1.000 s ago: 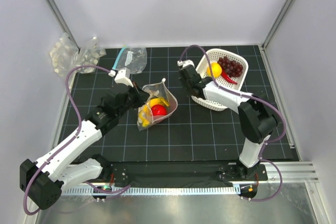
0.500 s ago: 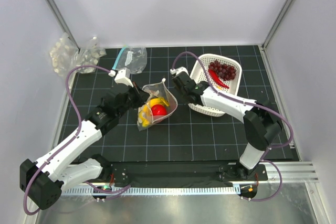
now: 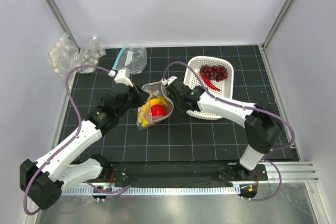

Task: Place the food in the zip-top bag and seal the zipper
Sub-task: Move the bin to the center of the board, then pick up the fake fruit from the bin.

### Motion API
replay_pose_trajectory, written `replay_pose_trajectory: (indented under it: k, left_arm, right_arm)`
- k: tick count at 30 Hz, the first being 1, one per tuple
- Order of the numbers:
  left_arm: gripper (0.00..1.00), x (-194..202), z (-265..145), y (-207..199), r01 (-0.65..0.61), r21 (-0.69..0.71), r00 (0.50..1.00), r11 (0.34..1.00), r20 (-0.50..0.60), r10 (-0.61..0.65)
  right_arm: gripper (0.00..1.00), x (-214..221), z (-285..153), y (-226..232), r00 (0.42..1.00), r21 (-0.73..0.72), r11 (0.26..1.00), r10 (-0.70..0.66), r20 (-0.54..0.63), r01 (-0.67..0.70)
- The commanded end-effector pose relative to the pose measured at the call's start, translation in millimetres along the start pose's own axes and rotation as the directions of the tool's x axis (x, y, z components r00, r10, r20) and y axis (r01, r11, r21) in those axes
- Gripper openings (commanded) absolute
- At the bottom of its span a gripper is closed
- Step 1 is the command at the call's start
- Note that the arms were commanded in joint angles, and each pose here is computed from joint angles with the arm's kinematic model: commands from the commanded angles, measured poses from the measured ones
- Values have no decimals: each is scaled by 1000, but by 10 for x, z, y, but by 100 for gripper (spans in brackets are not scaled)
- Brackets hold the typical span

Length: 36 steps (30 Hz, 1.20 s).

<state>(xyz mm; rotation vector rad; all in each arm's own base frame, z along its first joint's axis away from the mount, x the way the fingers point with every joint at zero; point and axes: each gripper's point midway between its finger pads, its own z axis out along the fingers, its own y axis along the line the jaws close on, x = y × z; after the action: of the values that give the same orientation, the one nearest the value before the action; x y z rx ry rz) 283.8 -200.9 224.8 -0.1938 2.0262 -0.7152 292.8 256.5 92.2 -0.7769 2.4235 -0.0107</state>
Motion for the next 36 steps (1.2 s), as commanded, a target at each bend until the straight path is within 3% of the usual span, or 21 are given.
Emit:
replay_pose_trajectory:
  k: [1, 10, 15, 19, 22, 31, 36]
  left_arm:
    - [1, -115, -35, -118, -2, 36, 1000, 999, 29, 1]
    - [2, -101, -51, -131, -1, 46, 1000, 999, 22, 0]
    - [2, -105, -58, -157, 3, 57, 1000, 998, 21, -4]
    - [2, -89, -51, -153, 6, 58, 1000, 998, 14, -7]
    - [2, -63, -43, -173, 8, 68, 1000, 998, 3, -8]
    - [2, -45, -27, -183, 10, 73, 1000, 997, -5, -9]
    - [2, -60, -38, -182, 7, 74, 1000, 997, 2, -7]
  right_arm:
    - [68, -227, -335, -38, 993, -38, 999, 17, 115, -12]
    - [69, -530, -800, -536, 912, 118, 974, 132, 389, -192]
    - [94, -444, -862, -1009, 842, 239, 879, 268, 468, -413]
    - [100, -304, -604, -1296, 793, 181, 814, 447, 414, -553]
    - [100, -226, -434, -1374, 774, 185, 779, 504, 384, -599]
    - [100, 39, 63, -1462, 785, 320, 717, 574, 233, -619]
    - [100, 204, 133, -1600, 761, 448, 630, 612, 216, -634]
